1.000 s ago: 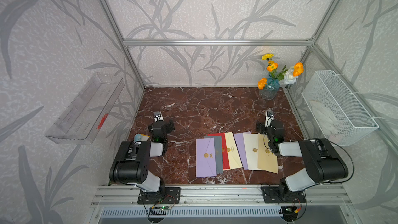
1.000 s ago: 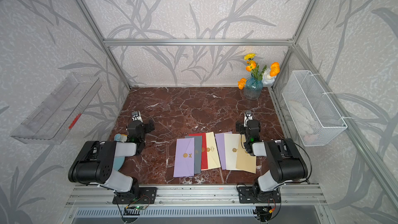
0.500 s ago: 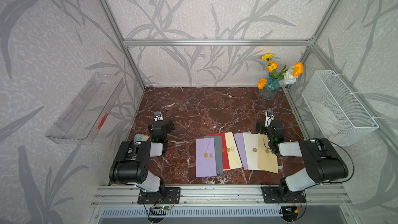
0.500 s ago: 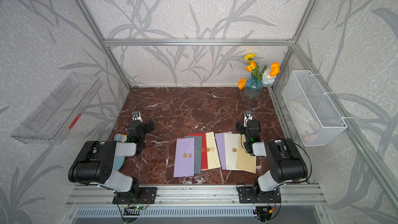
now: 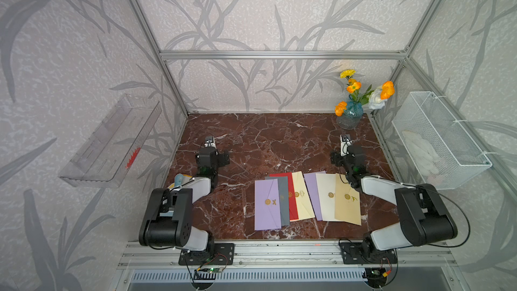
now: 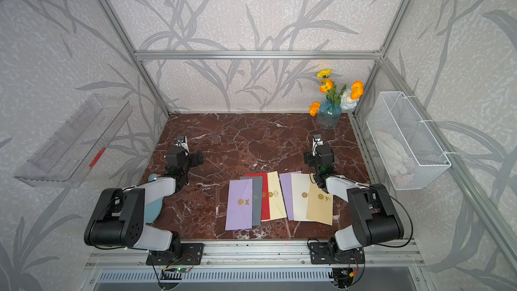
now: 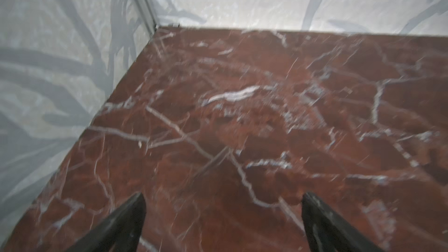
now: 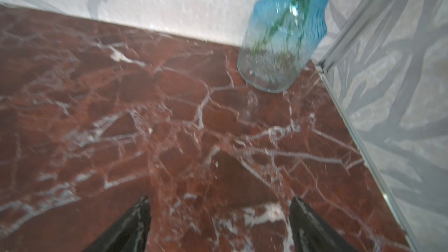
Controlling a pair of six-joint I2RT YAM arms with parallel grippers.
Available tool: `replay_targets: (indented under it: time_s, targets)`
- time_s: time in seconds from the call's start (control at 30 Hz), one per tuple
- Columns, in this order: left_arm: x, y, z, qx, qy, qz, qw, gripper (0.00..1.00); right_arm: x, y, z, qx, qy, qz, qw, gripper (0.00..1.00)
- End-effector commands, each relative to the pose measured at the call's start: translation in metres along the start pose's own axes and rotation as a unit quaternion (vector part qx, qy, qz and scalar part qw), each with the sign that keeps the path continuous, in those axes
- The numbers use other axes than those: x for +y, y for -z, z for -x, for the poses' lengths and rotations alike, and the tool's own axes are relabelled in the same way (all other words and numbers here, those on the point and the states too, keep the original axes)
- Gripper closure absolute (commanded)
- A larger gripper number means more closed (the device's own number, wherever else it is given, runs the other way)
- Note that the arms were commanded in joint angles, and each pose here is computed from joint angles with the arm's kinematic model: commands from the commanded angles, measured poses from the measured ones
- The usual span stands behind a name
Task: Open the envelope
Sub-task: Pick up the envelope from the envelope.
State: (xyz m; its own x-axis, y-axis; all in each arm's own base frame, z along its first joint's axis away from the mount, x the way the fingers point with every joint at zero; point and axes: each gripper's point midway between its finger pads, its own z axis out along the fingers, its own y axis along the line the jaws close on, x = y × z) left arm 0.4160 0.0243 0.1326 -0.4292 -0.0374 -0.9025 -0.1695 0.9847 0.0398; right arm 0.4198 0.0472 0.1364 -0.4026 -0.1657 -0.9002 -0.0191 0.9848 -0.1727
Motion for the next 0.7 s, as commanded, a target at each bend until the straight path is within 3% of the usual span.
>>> replay_targets:
  time_s: [0.0,0.13,0.27,0.43,0.5,0.67]
  targets:
    - [-0.019,0.018,0.020,0.023,0.031,-0.051,0.998,0.01,0.015,0.012,0.021,0.019,0.034,0.005,0.999,0.11]
    - [-0.043,0.033,0.045,0.018,0.055,-0.093,0.994,0.02,0.052,0.020,0.051,0.022,0.058,0.028,0.998,0.11]
    - [-0.076,0.046,0.048,0.053,0.083,-0.148,0.984,0.07,0.093,0.026,0.073,0.043,0.049,0.078,0.995,0.11]
    - [-0.124,0.053,0.019,0.138,0.152,-0.242,0.948,0.15,0.150,0.042,0.077,0.098,0.009,0.193,0.976,0.10]
    - [-0.140,0.058,0.001,0.175,0.163,-0.268,0.933,0.23,0.177,0.052,0.070,0.127,-0.034,0.268,0.954,0.10]
    - [-0.167,0.068,-0.045,0.259,0.180,-0.318,0.894,0.45,0.242,0.089,0.049,0.208,-0.121,0.454,0.858,0.07]
